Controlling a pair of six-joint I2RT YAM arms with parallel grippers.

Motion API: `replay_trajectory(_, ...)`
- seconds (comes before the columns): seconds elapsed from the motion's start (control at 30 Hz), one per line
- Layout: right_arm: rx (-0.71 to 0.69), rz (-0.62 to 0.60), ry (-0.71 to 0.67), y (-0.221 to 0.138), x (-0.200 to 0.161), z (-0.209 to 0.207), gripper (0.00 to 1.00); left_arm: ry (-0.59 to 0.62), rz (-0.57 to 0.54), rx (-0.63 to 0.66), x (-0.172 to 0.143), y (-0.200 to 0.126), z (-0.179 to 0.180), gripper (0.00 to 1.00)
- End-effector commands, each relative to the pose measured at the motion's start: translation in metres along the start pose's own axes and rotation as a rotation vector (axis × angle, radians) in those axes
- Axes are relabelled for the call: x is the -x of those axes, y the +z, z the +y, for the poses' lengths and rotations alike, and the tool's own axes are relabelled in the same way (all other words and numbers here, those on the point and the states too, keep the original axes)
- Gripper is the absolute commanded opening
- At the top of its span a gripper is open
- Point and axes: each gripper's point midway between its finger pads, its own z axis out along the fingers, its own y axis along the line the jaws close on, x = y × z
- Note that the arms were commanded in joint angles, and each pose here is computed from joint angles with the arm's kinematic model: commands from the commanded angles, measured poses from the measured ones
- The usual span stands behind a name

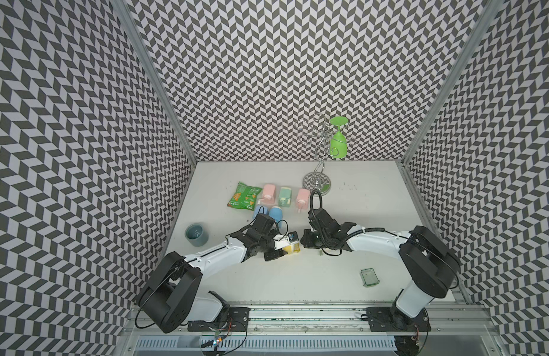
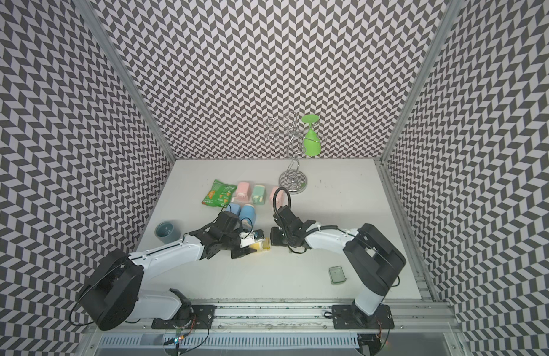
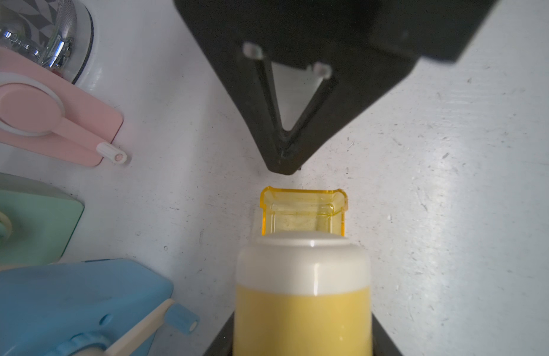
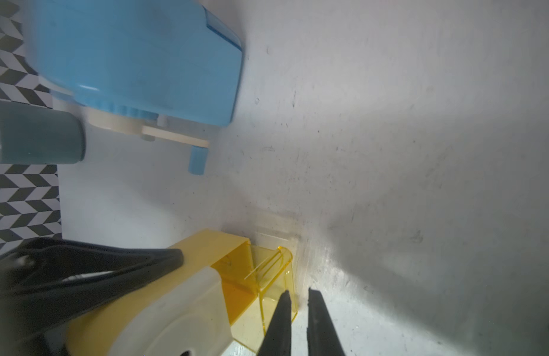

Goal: Put the tray back into the pencil sharpener
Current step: Close the container of the pencil sharpener, then place the pencil sharpener at the center of the board.

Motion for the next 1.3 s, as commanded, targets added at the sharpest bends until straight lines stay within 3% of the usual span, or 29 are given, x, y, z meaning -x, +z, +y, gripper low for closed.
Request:
replay_trajectory(0.0, 0.080, -0.004, -0.051, 0.006, 0.007, 0.026, 0.11, -0.009, 0.013, -0.015, -0.006, 0.006, -0.006, 0.23)
replay_trajectory(0.8, 0.310, 0.096, -0.077, 0.015, -0.016, 0.061, 0.10, -0.010, -0.004, -0.001, -0.003, 0.005, -0.004, 0.19)
replay_trajectory(1.0, 0.285, 0.009, -0.060, -0.006, -0.001, 0.061, 0.11, -0.026, -0.017, 0.020, 0.001, 0.001, 0.000, 0.16)
replay_trajectory(1.27, 0.036, -0.306, 0.040, -0.081, 0.047, 0.016, 0.13, -0.164, -0.107, 0.089, 0.036, -0.030, 0.021, 0.02)
